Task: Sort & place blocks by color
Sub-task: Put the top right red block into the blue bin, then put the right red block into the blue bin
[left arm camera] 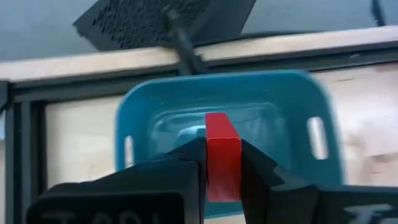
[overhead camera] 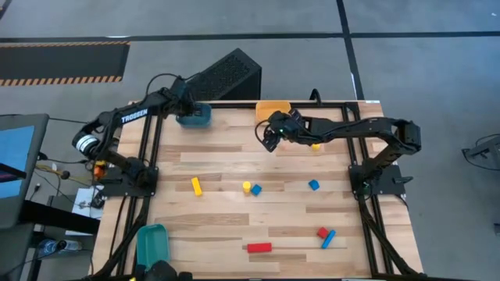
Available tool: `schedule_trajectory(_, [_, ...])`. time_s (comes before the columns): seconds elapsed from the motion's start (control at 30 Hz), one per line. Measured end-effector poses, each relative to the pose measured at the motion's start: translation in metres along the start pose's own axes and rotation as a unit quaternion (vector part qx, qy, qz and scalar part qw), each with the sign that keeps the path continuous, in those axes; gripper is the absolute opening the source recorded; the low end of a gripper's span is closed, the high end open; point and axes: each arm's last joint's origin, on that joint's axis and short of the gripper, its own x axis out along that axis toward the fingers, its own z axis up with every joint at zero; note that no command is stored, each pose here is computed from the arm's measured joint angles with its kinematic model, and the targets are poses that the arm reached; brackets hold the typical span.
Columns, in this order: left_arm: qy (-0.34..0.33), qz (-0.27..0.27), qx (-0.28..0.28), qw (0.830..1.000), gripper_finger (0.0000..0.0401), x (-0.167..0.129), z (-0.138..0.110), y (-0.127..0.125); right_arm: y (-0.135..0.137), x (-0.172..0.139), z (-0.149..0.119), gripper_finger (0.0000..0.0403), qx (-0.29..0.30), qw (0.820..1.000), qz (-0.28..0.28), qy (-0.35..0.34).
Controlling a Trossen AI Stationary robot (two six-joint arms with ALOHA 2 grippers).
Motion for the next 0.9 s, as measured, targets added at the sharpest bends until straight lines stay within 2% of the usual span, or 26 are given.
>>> schedule_trajectory(0.3, [0.075,0.015,0.021,0.997,0.0097,0.036,-0.012,0.001,-0.018,0.008,-0.001,0.0248,0.018,0.999,0.004,0.034])
schedule_trajectory(0.5, [0.086,0.012,0.023,0.996,0.0135,0.037,-0.013,0.001,-0.019,0.008,-0.005,0.0248,0.012,0.998,0.011,0.06])
schedule_trajectory(0.73, [0.053,-0.018,0.026,0.998,0.0159,0.003,0.008,-0.008,-0.028,0.004,-0.004,0.0248,0.02,0.997,0.018,0.071])
schedule_trajectory(0.9, [-0.027,-0.067,0.056,0.996,0.0161,-0.04,0.029,-0.023,-0.048,-0.003,-0.004,0.0248,0.038,0.994,0.024,0.101])
